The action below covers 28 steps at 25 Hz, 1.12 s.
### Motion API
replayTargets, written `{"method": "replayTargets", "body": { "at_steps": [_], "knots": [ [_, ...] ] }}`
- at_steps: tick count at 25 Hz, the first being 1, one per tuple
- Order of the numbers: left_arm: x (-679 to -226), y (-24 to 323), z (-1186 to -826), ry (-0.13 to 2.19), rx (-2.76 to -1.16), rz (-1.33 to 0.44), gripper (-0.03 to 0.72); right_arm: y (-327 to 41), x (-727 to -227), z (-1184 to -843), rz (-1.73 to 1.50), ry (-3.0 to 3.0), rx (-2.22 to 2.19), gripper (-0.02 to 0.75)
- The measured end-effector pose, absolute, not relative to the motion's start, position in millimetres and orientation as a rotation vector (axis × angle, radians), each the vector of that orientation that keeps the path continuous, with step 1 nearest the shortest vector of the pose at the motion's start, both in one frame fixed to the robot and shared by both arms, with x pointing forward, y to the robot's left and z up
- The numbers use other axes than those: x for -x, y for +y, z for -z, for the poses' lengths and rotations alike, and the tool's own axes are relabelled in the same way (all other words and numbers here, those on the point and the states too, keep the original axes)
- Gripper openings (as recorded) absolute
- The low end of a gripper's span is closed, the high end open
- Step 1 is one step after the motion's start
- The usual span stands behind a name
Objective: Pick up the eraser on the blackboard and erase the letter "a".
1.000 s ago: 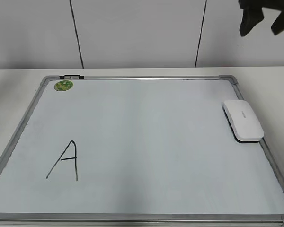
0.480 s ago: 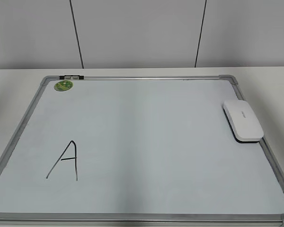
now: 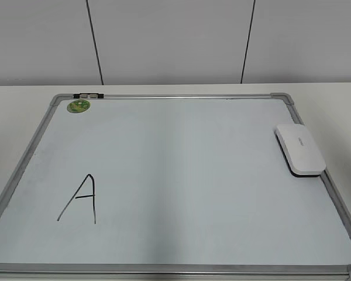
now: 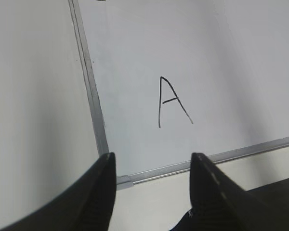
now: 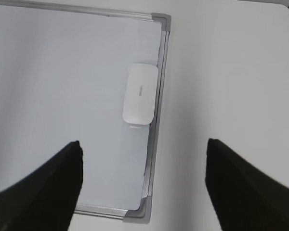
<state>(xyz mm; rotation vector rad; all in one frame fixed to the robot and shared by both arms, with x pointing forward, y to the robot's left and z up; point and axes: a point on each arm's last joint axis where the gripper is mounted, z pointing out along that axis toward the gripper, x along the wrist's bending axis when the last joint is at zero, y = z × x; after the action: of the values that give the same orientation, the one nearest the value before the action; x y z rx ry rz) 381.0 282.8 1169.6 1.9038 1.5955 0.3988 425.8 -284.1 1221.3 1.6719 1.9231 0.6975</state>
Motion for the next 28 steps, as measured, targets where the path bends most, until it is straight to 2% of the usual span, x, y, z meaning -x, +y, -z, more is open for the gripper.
{"method": "replayTargets", "body": {
  "at_steps": [8,13,23,28],
  "knots": [
    [-325,280,-1135,1.621,-1.825,-0.422,0.369,-289,-350,-1199,-0.743,1.888,-1.638,0.589],
    [-301,279,-1108,1.604,-1.858,-0.446,0.369,-292,-303,-1182,-0.822,1.821,-1.574,0.589],
    [-281,285,-1054,1.616,-1.895,-0.522,0.369,-294,-275,-1108,-0.789,1.860,-1.626,0.588],
    [-282,289,-1049,1.620,-1.900,-0.585,0.369,-296,-281,-1075,-0.715,1.891,-1.660,0.588]
  ]
}}
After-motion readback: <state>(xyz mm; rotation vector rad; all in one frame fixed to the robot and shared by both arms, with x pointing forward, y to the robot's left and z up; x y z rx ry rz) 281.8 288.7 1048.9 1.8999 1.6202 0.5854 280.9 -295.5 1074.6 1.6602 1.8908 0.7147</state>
